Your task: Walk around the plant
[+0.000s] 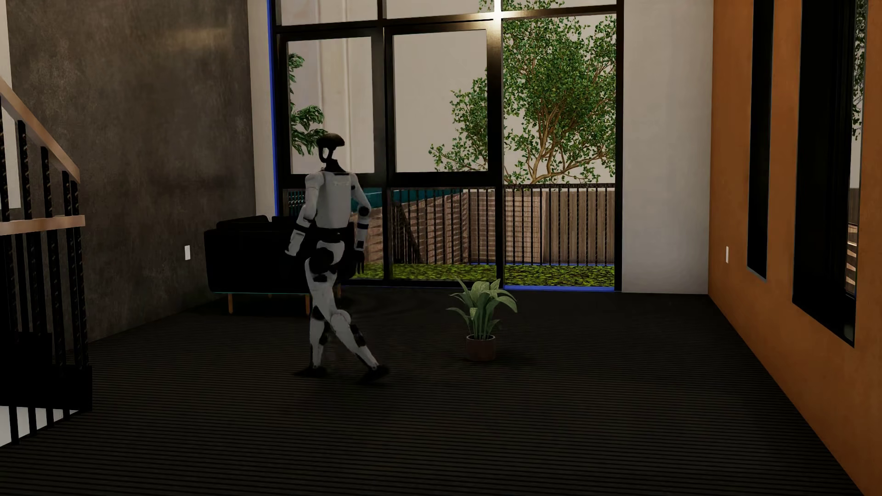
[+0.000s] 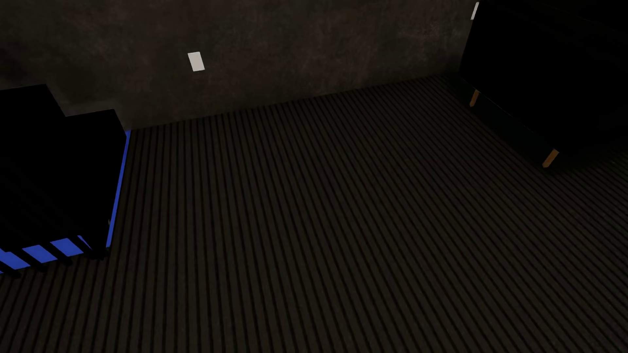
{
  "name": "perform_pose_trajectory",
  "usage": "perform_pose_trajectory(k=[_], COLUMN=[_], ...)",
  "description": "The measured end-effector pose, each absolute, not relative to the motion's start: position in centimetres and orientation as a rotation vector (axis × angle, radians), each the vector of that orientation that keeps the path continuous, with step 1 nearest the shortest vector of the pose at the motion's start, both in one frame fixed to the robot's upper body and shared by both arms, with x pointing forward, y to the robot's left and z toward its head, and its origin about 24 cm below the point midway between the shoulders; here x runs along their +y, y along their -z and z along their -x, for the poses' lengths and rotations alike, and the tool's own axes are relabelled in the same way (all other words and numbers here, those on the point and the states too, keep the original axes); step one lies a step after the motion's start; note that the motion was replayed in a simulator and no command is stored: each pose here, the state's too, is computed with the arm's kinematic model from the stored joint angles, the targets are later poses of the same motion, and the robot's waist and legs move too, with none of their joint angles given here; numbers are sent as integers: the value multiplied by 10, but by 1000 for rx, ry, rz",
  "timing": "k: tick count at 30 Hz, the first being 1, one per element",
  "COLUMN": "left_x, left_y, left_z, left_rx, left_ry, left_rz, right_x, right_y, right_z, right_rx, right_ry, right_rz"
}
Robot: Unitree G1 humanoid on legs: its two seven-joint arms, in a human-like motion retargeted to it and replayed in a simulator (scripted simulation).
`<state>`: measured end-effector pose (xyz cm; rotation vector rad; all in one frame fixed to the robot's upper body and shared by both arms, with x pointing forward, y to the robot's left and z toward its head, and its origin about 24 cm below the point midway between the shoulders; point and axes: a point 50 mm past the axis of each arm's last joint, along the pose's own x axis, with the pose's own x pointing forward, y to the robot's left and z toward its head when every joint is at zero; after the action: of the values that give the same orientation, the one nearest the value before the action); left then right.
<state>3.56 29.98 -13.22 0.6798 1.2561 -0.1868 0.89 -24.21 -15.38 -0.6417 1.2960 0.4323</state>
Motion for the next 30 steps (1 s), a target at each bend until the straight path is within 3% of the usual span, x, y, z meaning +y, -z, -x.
perform_pose_trajectory(k=[4,7,10,14,18,22,26,30], left_x=[267,241,235,241,248,275,303,309], left_y=[143,153,154,156,156,145,134,132], left_z=[-32,-24,-9,11,28,17,13,-5], left_rx=[1236,1259,1281,1358,1422,1392,1399,1365], left_ry=[225,373,406,412,469,396,300,288], left_rz=[-587,-607,-597,-608,-664,-703,-736,-766], right_x=[-257,-264,-260,-247,-254,-257,-258,-253], right_y=[154,152,144,140,149,156,151,154], right_z=[14,-18,-53,-77,-47,-3,-13,-14], right_rx=[1397,1325,1193,1099,1219,1367,1313,1317], right_ry=[-495,-430,-327,-325,-361,-484,-411,-438], right_rz=[727,737,663,632,669,744,689,698])
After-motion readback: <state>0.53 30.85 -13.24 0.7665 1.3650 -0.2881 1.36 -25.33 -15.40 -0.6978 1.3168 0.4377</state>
